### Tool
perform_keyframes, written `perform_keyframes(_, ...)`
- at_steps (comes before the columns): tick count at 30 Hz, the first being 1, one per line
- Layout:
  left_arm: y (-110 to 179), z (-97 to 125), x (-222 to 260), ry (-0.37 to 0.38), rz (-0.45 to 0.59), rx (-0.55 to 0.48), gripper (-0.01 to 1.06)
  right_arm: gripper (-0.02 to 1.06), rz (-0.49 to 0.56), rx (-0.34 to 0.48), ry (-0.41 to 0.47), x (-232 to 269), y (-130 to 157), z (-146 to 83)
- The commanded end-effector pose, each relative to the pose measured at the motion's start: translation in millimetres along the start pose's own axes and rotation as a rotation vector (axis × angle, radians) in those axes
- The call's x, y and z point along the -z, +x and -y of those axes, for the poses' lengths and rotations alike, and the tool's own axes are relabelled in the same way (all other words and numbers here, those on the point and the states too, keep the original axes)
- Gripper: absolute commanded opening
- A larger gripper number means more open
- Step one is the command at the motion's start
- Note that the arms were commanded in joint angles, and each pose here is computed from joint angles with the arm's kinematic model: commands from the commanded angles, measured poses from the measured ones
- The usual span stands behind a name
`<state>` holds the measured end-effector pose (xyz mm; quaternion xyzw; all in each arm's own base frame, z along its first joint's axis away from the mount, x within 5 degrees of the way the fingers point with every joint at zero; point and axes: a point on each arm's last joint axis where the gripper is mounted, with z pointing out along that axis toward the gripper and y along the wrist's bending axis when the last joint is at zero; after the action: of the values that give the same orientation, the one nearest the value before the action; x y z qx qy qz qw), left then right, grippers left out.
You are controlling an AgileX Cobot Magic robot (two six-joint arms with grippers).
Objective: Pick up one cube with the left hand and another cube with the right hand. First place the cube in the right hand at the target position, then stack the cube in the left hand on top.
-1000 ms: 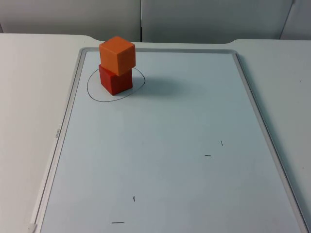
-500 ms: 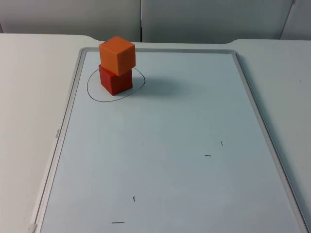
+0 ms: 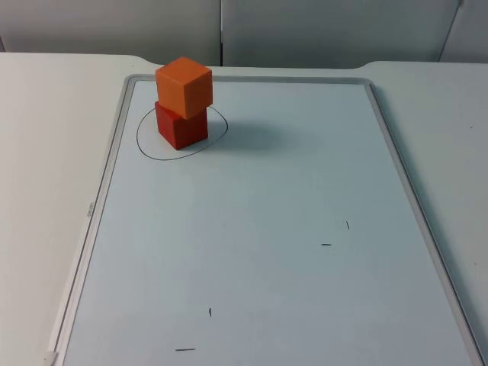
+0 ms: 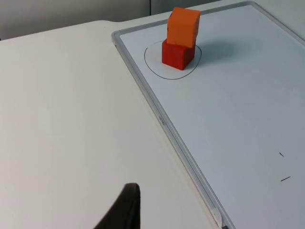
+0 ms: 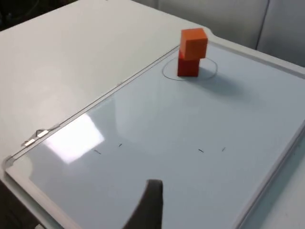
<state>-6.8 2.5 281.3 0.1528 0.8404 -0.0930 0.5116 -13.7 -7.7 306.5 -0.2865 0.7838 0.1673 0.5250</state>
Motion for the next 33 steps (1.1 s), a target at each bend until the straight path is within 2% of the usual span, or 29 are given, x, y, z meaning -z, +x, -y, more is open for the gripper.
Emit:
perform_keyframes(1, 1.5, 0.4, -0.8, 0.009, 0.000, 0.009, 1.05, 0.82, -0.003, -0.019, 0.026, 3.3, 5.0, 2.2)
perform_keyframes(7, 1.5, 0.6, -0.8, 0.011, 0.000, 0.007, 1.05, 0.82, -0.088, -0.018, 0.021, -11.7, 19.6, 2.1)
perform_keyframes(10, 1.5, 0.6, -0.8, 0.011, 0.000, 0.007, 1.05, 0.82, -0.081, -0.037, 0.028, -19.3, 22.7, 2.9)
perform_keyframes(24, 1.5, 0.6, -0.8, 0.011, 0.000, 0.007, 1.05, 0.82, -0.081, -0.033, 0.031, -19.3, 22.8, 3.4)
perform_keyframes(26, 1.5, 0.6, -0.8, 0.011, 0.000, 0.007, 1.05, 0.87, -0.081, -0.033, 0.031, -19.3, 22.8, 3.4)
perform_keyframes(27, 1.5, 0.6, -0.8, 0.011, 0.000, 0.007, 1.05, 0.97, -0.081, -0.032, 0.033, -19.3, 22.8, 3.5)
perform_keyframes(28, 1.5, 0.6, -0.8, 0.011, 0.000, 0.007, 1.05, 1.01, -0.081, -0.032, 0.033, -19.3, 22.8, 3.5)
perform_keyframes(30, 1.5, 0.6, -0.8, 0.011, 0.000, 0.007, 1.05, 1.05, -0.081, -0.032, 0.033, -19.3, 22.8, 3.5)
perform_keyframes(33, 1.5, 0.6, -0.8, 0.011, 0.000, 0.007, 1.05, 1.05, -0.081, -0.032, 0.033, -19.3, 22.8, 3.5)
